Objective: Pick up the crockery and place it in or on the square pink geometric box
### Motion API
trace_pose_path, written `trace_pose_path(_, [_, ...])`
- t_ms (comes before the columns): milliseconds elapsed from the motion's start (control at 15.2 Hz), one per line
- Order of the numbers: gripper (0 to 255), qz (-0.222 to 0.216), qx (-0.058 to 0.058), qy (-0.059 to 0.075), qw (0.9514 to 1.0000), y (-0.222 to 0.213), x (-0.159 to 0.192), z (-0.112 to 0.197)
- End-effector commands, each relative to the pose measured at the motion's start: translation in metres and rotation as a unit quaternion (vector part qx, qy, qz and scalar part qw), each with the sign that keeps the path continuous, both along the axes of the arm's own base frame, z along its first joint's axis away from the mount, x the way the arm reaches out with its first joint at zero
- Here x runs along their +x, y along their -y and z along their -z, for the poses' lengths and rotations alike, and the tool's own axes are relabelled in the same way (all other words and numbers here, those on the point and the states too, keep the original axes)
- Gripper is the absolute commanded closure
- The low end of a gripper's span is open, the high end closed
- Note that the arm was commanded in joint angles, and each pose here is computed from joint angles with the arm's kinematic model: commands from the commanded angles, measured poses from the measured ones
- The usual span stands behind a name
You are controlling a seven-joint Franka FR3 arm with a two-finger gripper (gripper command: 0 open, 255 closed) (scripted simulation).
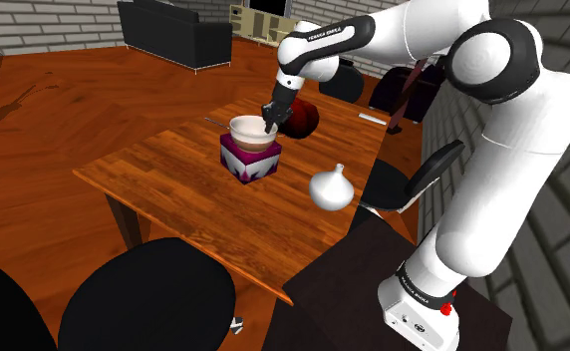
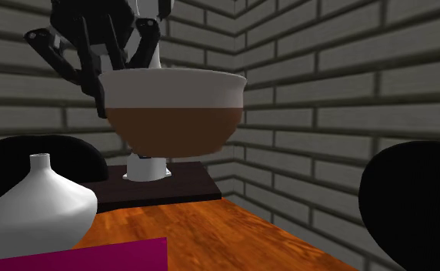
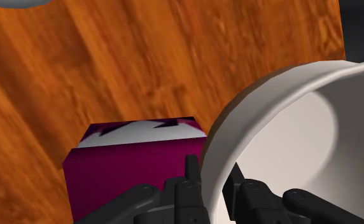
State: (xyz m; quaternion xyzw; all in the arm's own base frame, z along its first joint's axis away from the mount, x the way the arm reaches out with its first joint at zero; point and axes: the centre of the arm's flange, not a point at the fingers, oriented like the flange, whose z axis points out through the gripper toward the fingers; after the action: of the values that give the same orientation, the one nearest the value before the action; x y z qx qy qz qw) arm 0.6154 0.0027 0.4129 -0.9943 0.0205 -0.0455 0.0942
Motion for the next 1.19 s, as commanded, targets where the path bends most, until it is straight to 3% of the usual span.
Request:
trace_pose_path(0, [255,0.0,0.0,0.0,1.0,0.016,0.022,-0.001])
trace_pose_path(726, [255,0.0,0.0,0.0,1.0,0.105,0.137,-0.011])
trace_pose_path(1122, [255,0.0,0.0,0.0,1.0,0.108,0.141,0.015])
